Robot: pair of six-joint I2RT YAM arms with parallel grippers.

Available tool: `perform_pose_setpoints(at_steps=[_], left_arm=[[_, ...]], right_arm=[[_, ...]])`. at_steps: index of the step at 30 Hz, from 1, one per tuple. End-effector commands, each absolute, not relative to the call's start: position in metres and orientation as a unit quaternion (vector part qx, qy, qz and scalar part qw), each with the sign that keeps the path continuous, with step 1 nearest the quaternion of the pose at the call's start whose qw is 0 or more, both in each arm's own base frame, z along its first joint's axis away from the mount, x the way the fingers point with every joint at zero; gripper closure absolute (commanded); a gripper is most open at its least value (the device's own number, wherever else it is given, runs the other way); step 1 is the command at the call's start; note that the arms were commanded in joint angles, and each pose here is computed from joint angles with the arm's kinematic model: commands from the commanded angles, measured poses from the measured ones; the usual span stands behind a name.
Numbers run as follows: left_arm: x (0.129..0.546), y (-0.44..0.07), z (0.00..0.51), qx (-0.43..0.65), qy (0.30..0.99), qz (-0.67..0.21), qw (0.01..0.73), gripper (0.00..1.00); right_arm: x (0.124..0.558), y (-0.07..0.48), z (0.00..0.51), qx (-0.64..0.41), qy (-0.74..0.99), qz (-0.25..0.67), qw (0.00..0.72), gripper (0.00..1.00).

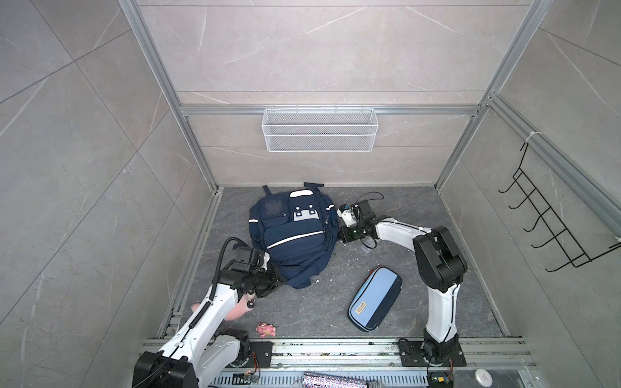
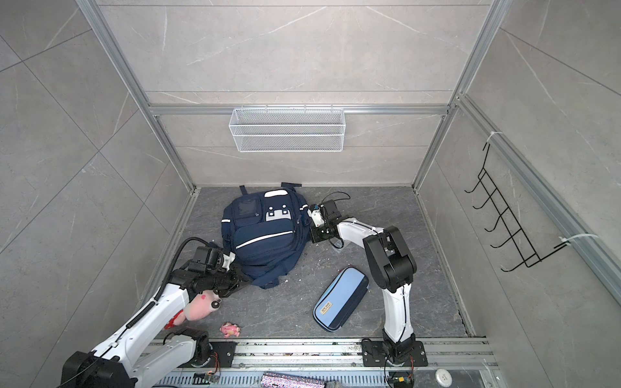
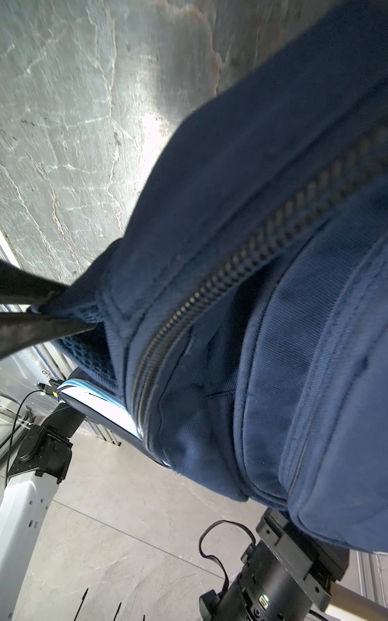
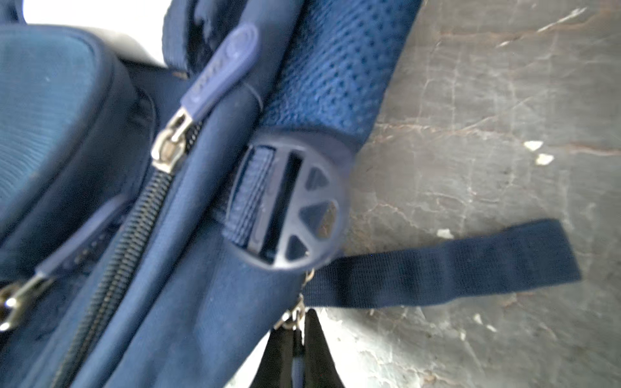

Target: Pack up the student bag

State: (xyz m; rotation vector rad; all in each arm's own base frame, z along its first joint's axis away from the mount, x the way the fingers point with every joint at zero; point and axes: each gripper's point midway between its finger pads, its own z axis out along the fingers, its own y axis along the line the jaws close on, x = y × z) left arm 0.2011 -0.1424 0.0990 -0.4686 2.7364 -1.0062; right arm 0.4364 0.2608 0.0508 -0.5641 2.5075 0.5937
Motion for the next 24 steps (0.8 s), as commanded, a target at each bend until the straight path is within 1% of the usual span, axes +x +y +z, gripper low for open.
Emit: perform_pose_setpoints(at_steps=[1, 3, 5, 6, 9, 11, 12, 14, 15, 16, 17, 19, 20, 24], left_arm=[[0.185, -0.139, 0.1, -0.15, 0.93, -0.326, 0.075, 1.0], [0.187, -0.14, 0.102, -0.149, 0.93, -0.329, 0.074, 1.0], [0.19, -0.143, 0.105, -0.141, 0.928, -0.336, 0.077, 1.0], [0.192, -0.145, 0.108, -0.137, 0.927, -0.34, 0.078, 1.0], [0.204, -0.153, 0.121, -0.129, 0.917, -0.365, 0.094, 1.0], [0.209, -0.155, 0.128, -0.126, 0.912, -0.374, 0.109, 1.0], [0.211, -0.155, 0.131, -0.124, 0.911, -0.377, 0.116, 1.0], [0.214, -0.155, 0.135, -0.12, 0.91, -0.377, 0.128, 0.89], [0.215, -0.155, 0.138, -0.116, 0.909, -0.377, 0.132, 0.84], [0.215, -0.154, 0.143, -0.111, 0.909, -0.376, 0.139, 0.75], [0.216, -0.153, 0.149, -0.106, 0.91, -0.374, 0.146, 0.6], [0.216, -0.15, 0.158, -0.091, 0.913, -0.363, 0.162, 0.41], [0.216, -0.148, 0.162, -0.083, 0.916, -0.355, 0.169, 0.38], [0.214, -0.138, 0.165, -0.057, 0.931, -0.315, 0.174, 0.37]], right_arm=[[0.484, 0.238, 0.093, -0.165, 0.904, 0.205, 0.338, 1.0], [0.48, 0.249, 0.097, -0.193, 0.896, 0.219, 0.334, 1.0], [0.467, 0.261, 0.101, -0.236, 0.886, 0.228, 0.327, 1.0], [0.459, 0.266, 0.102, -0.253, 0.881, 0.239, 0.321, 0.97], [0.425, 0.282, 0.106, -0.313, 0.863, 0.271, 0.29, 0.83], [0.404, 0.286, 0.105, -0.341, 0.86, 0.266, 0.27, 0.72], [0.394, 0.286, 0.105, -0.348, 0.861, 0.26, 0.264, 0.63], [0.381, 0.279, 0.111, -0.334, 0.866, 0.256, 0.269, 0.46], [0.378, 0.276, 0.116, -0.325, 0.867, 0.256, 0.278, 0.42], [0.375, 0.273, 0.123, -0.316, 0.867, 0.255, 0.288, 0.39], [0.373, 0.271, 0.131, -0.312, 0.866, 0.255, 0.297, 0.36], [0.373, 0.272, 0.145, -0.32, 0.861, 0.246, 0.31, 0.34], [0.375, 0.274, 0.151, -0.331, 0.858, 0.237, 0.314, 0.33], [0.396, 0.28, 0.171, -0.361, 0.848, 0.207, 0.328, 0.33]])
